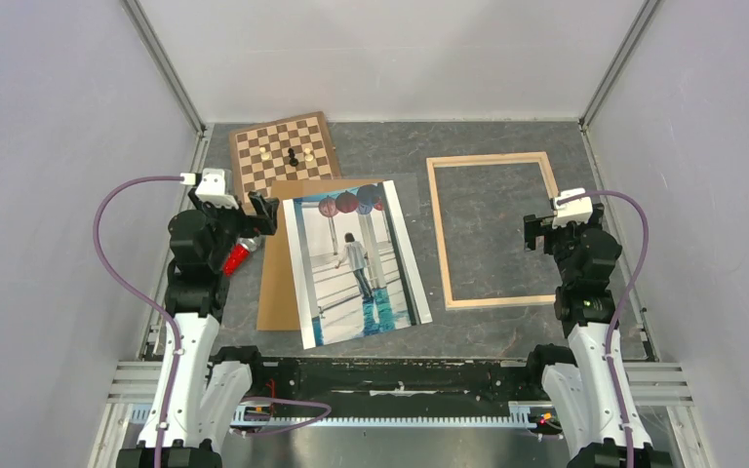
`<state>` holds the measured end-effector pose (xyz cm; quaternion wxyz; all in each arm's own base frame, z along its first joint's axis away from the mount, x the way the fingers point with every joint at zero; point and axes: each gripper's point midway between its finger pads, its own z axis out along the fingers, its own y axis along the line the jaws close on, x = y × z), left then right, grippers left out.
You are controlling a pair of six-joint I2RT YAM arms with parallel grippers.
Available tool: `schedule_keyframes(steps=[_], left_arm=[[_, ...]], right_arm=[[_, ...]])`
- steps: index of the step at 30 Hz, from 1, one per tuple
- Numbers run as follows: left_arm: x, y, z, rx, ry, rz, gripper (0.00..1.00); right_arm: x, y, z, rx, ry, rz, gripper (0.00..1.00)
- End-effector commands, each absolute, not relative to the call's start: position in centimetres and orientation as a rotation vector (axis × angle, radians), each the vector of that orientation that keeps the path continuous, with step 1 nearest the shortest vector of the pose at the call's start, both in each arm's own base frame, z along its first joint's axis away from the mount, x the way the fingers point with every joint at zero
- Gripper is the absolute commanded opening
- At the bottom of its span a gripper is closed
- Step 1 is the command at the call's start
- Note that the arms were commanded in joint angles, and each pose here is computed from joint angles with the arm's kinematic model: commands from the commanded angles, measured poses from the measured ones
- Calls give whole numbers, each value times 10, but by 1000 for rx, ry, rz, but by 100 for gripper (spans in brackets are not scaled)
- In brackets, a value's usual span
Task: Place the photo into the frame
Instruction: Pick up the photo frame item at the center of the board.
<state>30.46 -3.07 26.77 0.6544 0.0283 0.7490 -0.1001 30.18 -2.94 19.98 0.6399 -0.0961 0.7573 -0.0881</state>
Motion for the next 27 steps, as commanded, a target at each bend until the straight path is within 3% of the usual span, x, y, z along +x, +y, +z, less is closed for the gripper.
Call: schedule_keyframes(steps=[1,27], left_arm=[[305,-26,272,6,1685,-224,100],[296,-14,279,24,1720,-136,100]], right_arm=[[303,-25,213,-253,1677,-193,98],[300,1,227,-384,1654,-65,98]])
